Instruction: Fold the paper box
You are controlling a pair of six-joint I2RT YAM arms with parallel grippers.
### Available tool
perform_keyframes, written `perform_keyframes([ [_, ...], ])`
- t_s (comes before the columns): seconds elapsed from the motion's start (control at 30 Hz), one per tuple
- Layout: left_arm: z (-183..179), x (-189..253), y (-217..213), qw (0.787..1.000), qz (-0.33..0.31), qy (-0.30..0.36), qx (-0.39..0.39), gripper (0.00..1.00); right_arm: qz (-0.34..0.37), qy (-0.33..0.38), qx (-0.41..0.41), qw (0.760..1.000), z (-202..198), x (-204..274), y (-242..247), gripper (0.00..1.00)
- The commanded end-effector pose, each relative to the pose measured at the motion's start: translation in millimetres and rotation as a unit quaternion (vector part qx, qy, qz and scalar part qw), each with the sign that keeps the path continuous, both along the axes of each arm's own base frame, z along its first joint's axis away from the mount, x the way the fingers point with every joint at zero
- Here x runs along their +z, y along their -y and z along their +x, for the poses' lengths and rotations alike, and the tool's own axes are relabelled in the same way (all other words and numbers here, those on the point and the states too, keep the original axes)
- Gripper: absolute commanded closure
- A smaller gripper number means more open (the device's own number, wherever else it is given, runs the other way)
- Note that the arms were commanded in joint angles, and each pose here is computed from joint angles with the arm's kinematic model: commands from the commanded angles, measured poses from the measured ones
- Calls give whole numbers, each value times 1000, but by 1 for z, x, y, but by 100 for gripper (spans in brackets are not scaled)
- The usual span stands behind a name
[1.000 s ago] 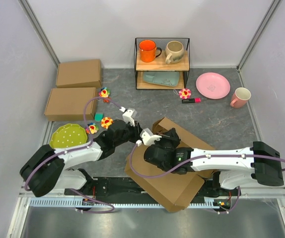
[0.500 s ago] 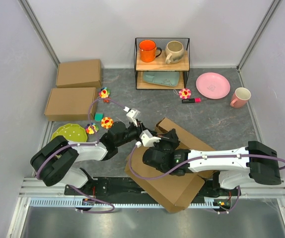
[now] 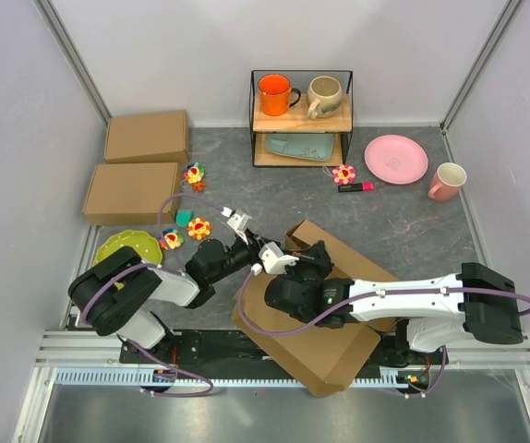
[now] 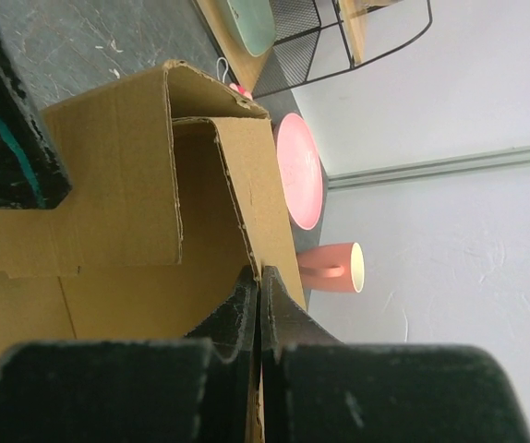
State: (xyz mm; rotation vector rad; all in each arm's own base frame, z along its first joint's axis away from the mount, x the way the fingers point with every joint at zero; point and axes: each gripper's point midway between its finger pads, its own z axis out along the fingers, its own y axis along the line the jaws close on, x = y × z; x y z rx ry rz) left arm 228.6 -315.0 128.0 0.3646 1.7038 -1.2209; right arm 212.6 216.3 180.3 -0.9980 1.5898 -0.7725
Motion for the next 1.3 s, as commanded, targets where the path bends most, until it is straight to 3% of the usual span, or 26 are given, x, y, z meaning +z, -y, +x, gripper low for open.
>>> perform_keyframes([
  [0.0, 10, 38, 2, 993, -41, 109, 13, 33, 83, -131, 84, 984, -23, -50, -46, 100],
  [0.1, 14, 39, 3, 989, -38, 139, 18, 28, 93, -144, 90, 981, -25, -51, -49, 100],
  [0.5, 25, 72, 7, 966, -53, 250, 38, 27, 113, -173, 100, 973, -28, -56, -49, 100],
  [1.0, 18, 124, 3, 943, -86, 318, 41, 25, 123, -183, 104, 970, -28, -58, -49, 100],
  [1.27, 23, 125, 9, 941, -61, 331, 39, 24, 125, -186, 104, 969, -28, -60, -50, 100],
])
